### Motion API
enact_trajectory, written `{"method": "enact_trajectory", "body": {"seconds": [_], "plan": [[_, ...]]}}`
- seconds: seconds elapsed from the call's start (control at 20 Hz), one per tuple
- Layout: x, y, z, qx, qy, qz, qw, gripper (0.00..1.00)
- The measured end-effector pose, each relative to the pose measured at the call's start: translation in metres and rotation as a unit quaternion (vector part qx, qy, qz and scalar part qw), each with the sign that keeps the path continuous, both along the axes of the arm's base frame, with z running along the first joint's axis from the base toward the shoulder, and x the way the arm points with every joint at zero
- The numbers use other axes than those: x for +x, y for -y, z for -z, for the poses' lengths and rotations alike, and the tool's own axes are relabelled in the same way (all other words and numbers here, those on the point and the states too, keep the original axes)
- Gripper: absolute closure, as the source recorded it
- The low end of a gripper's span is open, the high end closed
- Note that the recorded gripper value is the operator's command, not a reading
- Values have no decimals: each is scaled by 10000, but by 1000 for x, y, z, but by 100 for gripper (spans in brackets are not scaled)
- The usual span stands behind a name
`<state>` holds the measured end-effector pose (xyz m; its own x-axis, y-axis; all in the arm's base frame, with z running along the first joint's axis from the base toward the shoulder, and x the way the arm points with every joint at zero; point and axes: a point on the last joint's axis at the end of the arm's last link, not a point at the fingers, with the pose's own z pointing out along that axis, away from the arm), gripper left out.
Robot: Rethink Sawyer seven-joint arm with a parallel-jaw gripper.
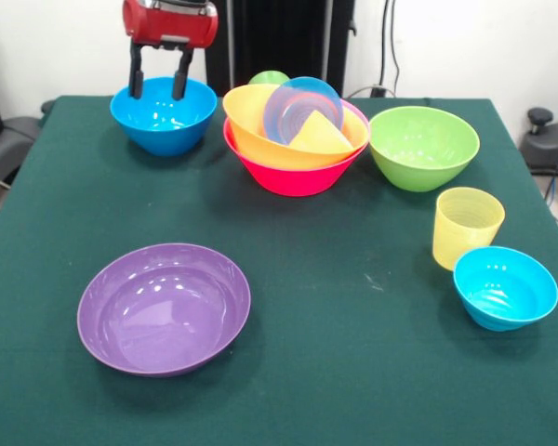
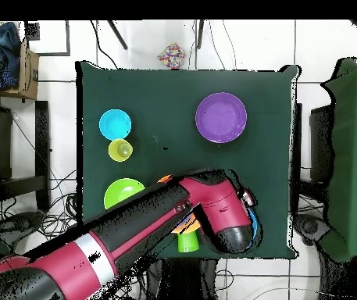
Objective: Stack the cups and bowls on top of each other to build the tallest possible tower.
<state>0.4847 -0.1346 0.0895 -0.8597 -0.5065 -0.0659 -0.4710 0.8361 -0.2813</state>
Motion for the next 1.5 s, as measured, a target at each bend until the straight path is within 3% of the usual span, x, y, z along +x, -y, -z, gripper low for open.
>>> {"method": "enact_trajectory", "body": {"seconds": [0.1, 0.55, 0.8, 0.85, 1.0, 1.15, 1.5], "plan": [[-4, 0, -4, 48, -263, -178, 9995, 0], [-10, -4, -4, 280, -593, -373, 9972, 0], [-11, -21, 1, 784, -713, -457, 9933, 0], [-11, -27, 1, 964, -737, -476, 9915, 0], [-11, -37, 0, 1239, -783, -512, 9879, 0], [-10, -42, -2, 1336, -773, -548, 9865, 0], [-8, -52, -1, 1356, -772, -633, 9857, 0]]}}
